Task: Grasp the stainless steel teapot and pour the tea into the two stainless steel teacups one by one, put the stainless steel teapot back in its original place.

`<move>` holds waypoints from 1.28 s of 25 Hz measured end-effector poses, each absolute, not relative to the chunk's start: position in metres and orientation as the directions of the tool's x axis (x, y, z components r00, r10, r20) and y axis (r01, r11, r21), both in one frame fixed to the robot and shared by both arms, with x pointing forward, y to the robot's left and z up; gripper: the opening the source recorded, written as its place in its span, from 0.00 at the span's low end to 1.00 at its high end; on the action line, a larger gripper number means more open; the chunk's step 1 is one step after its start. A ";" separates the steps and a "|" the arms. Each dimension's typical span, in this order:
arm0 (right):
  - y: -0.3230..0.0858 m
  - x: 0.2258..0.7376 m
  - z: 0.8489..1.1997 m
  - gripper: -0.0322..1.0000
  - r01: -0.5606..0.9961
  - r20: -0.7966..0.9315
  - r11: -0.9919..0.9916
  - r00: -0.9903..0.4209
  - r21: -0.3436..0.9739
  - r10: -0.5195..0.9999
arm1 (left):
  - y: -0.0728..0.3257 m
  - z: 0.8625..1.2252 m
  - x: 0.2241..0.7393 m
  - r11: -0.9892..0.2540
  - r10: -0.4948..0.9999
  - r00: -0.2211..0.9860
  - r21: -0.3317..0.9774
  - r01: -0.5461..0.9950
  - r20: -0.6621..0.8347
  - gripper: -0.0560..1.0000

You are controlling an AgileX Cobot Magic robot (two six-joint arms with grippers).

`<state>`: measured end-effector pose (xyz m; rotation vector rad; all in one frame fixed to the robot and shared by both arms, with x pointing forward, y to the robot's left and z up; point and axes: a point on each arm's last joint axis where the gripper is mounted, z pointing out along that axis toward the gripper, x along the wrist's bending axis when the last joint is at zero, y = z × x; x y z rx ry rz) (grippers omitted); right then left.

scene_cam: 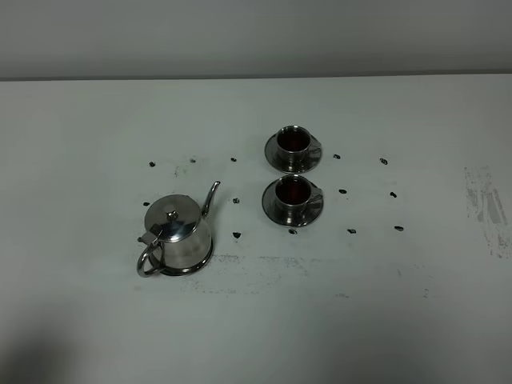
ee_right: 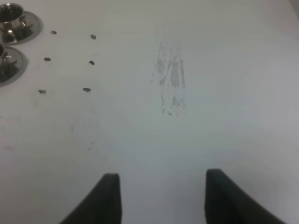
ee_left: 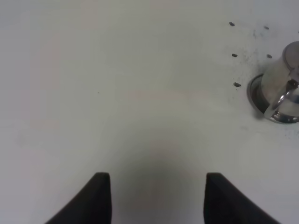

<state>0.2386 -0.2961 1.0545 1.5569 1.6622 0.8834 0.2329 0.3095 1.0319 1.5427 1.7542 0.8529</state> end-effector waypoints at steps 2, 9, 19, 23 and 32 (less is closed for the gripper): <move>-0.296 0.239 1.055 0.42 0.533 -0.031 0.052 -0.048 0.844 0.998 | 0.310 1.032 0.233 0.099 0.994 -0.103 0.812 0.576 -0.048 0.46; -0.296 0.239 1.055 0.42 0.533 -0.031 0.052 -0.048 0.844 0.998 | 0.310 1.032 0.233 0.099 0.994 -0.103 0.812 0.576 -0.048 0.46; -0.296 0.239 1.055 0.42 0.533 -0.031 0.052 -0.048 0.844 0.998 | 0.310 1.032 0.233 0.099 0.994 -0.103 0.812 0.576 -0.048 0.46; -0.296 0.239 1.055 0.42 0.533 -0.031 0.052 -0.048 0.844 0.998 | 0.310 1.032 0.233 0.099 0.994 -0.103 0.812 0.576 -0.048 0.46; -0.296 0.239 1.055 0.42 0.533 -0.031 0.052 -0.048 0.844 0.998 | 0.310 1.032 0.233 0.099 0.994 -0.103 0.812 0.576 -0.048 0.46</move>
